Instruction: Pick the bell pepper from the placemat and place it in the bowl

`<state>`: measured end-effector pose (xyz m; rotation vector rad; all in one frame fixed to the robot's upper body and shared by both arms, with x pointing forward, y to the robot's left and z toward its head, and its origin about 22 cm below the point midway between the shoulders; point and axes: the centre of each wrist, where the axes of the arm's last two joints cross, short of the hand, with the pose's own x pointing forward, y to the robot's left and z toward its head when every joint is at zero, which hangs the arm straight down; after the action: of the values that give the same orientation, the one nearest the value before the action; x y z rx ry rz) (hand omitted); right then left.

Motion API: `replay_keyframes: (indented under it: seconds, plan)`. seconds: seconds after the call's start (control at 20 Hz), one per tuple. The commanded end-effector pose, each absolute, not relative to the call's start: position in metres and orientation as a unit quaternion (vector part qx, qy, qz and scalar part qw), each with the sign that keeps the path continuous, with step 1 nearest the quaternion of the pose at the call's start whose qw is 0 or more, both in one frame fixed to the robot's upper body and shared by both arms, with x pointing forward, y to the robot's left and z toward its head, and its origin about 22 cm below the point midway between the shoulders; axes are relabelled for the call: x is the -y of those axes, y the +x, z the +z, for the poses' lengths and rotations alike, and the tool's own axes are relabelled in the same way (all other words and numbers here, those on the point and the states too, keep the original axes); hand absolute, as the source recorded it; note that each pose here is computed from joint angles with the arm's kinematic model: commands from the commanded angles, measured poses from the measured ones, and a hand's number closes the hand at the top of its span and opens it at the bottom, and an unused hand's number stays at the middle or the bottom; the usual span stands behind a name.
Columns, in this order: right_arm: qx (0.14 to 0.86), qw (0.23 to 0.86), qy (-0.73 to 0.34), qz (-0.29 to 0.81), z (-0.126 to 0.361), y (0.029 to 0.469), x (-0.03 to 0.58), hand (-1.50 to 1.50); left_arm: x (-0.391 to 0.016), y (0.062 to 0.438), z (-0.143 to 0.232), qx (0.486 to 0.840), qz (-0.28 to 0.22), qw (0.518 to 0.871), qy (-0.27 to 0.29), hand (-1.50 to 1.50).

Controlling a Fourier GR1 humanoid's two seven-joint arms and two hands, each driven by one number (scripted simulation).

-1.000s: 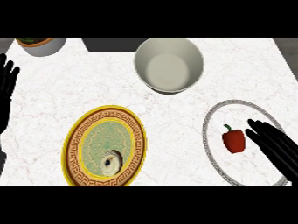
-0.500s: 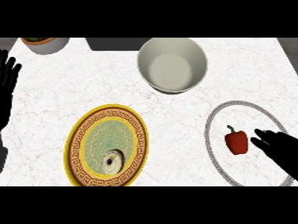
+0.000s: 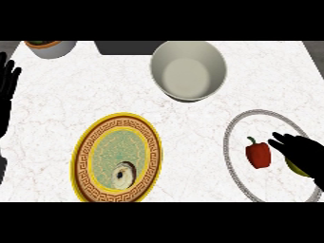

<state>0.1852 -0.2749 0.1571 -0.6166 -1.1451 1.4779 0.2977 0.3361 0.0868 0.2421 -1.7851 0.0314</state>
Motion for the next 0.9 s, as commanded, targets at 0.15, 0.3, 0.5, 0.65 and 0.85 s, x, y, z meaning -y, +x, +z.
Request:
replay_keyframes:
  seconds: [0.15, 0.3, 0.5, 0.65, 0.85]
  plan:
    - [0.469, 0.572, -0.254, 0.623, 0.122, 0.210, 0.279, -1.50, -0.325, 0.296, 0.095, 0.776, 0.012, 0.622, 0.104, 0.00]
    - [0.465, 0.574, -0.263, 0.621, 0.116, 0.207, 0.268, -1.50, -0.334, 0.285, 0.092, 0.773, 0.011, 0.625, 0.110, 0.00]
    - [0.452, 0.582, -0.264, 0.623, 0.074, 0.211, 0.286, -1.50, -0.338, 0.297, 0.081, 0.778, 0.017, 0.619, 0.103, 0.00]
    - [0.470, 0.578, -0.264, 0.613, 0.080, 0.220, 0.297, -1.50, -0.331, 0.289, 0.091, 0.775, 0.007, 0.622, 0.107, 0.00]
    - [0.477, 0.570, -0.249, 0.622, 0.047, 0.224, 0.288, -1.50, -0.325, 0.295, 0.078, 0.776, 0.010, 0.622, 0.105, 0.00]
